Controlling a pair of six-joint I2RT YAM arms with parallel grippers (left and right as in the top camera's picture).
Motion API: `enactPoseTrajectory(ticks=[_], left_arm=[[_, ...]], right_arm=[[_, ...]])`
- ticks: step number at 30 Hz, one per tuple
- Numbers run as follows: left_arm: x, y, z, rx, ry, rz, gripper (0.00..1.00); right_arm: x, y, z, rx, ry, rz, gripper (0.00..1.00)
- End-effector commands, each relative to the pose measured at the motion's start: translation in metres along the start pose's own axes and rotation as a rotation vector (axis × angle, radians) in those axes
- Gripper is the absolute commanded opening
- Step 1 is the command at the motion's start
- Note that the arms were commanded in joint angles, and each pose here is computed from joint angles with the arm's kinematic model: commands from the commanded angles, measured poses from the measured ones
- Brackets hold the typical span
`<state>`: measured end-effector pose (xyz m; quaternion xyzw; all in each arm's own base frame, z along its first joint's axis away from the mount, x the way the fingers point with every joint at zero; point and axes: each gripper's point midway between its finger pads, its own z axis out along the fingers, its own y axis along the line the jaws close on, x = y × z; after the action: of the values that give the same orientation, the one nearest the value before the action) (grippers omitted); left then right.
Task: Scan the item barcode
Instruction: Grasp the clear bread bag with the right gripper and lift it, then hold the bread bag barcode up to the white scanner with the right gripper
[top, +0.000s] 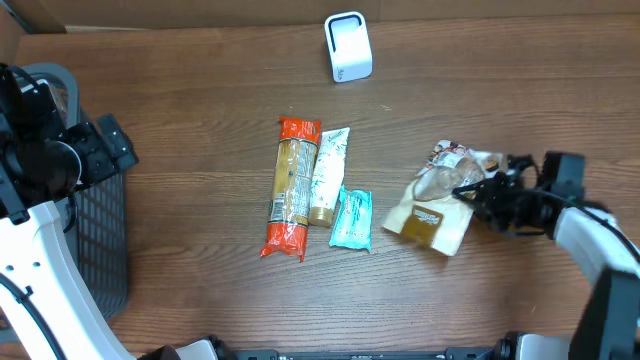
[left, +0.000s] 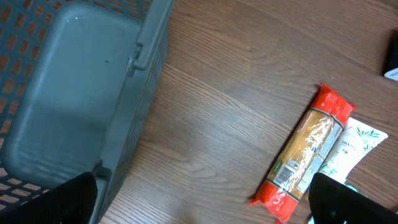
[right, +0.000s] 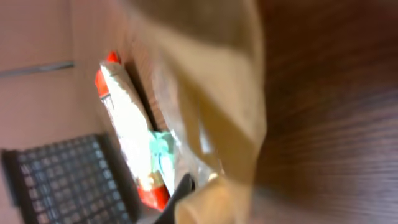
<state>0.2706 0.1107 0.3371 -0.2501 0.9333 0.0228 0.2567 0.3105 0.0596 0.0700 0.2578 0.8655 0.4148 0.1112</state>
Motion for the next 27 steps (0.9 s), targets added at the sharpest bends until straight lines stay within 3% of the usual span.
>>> enactPoseTrajectory(ticks=[1, 9, 15, 27], left_arm=[[0.0, -0.001, 0.001, 0.006, 0.004, 0.013, 0.99], [0.0, -0.001, 0.001, 0.007, 0.004, 0.013, 0.99], [0.0, -0.001, 0.001, 0.007, 0.004, 0.013, 1.0], [0.0, -0.001, 0.001, 0.006, 0.004, 0.013, 1.0]], right_arm=[[-0.023, 0.029, -0.034, 0.181, -0.129, -0.29, 0.04], [-0.018, 0.065, -0.071, 0.56, -0.204, -0.515, 0.04], [0.001, 0.102, -0.054, 0.533, -0.196, -0.653, 0.04], [0.0, 0.167, -0.065, 0.522, -0.312, -0.794, 0.04]])
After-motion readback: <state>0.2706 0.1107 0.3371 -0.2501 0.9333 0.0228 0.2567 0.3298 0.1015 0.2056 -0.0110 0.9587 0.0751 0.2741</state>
